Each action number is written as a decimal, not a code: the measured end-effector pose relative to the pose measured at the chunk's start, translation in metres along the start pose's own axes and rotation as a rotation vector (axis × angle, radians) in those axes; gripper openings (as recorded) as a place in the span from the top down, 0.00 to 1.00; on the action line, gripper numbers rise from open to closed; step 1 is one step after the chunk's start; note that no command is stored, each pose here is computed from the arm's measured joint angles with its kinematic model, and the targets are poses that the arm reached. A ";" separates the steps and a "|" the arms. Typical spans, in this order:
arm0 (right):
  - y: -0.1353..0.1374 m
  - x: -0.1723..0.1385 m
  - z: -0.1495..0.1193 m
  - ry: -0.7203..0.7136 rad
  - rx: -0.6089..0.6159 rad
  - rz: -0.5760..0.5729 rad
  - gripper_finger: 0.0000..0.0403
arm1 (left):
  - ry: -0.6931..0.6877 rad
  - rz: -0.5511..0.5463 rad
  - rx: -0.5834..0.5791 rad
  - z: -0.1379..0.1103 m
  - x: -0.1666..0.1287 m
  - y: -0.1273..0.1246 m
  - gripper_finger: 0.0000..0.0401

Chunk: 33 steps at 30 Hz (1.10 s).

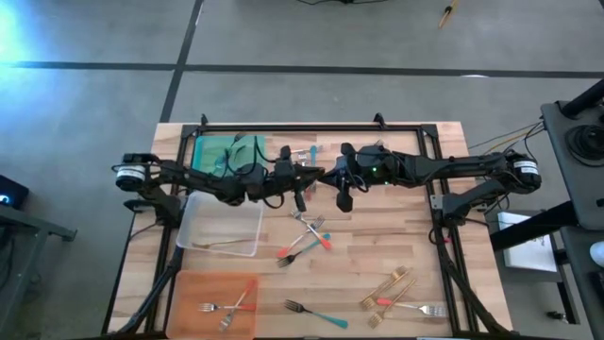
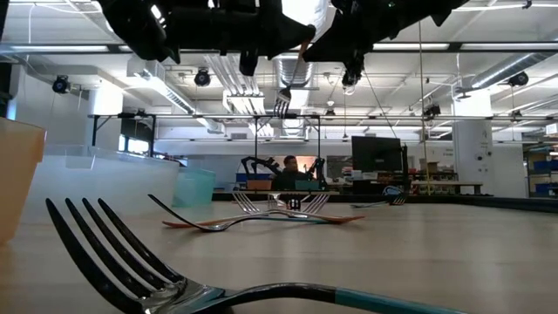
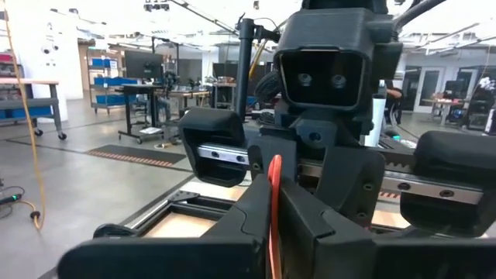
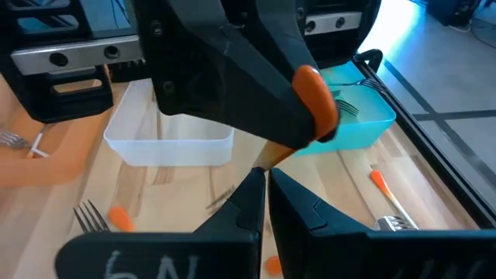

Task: Sort silverware by color (type)
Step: Put the orange fork into the orange bin

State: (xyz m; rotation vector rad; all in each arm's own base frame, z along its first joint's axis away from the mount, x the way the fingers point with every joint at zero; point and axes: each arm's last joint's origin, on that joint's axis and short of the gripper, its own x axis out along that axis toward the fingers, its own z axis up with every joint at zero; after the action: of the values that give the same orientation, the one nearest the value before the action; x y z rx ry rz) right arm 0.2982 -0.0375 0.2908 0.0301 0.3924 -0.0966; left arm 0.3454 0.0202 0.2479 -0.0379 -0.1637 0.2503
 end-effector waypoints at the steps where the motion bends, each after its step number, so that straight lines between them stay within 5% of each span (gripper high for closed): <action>1: 0.000 0.000 0.000 0.000 0.000 0.000 0.98 | 0.002 -0.009 -0.007 0.000 0.000 0.001 1.00; 14: -0.001 -0.007 -0.005 0.100 0.030 -0.013 0.88 | 0.134 0.010 0.057 0.023 -0.015 0.011 1.00; 22: 0.000 -0.020 -0.010 0.261 0.072 -0.016 0.73 | 0.613 0.007 0.083 0.033 -0.070 0.013 1.00; 26: 0.000 -0.019 -0.016 0.295 0.091 -0.020 0.72 | 0.827 0.038 -0.009 0.045 -0.101 0.009 1.00; 33: 0.000 -0.018 -0.018 0.308 0.087 -0.020 0.75 | 0.928 -0.056 -0.133 0.069 -0.137 -0.028 1.00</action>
State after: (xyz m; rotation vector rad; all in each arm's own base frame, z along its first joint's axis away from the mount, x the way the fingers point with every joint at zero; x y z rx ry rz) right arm 0.2746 -0.0351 0.2816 0.1278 0.6963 -0.1288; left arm 0.2100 -0.0405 0.2959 -0.2747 0.7418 0.1460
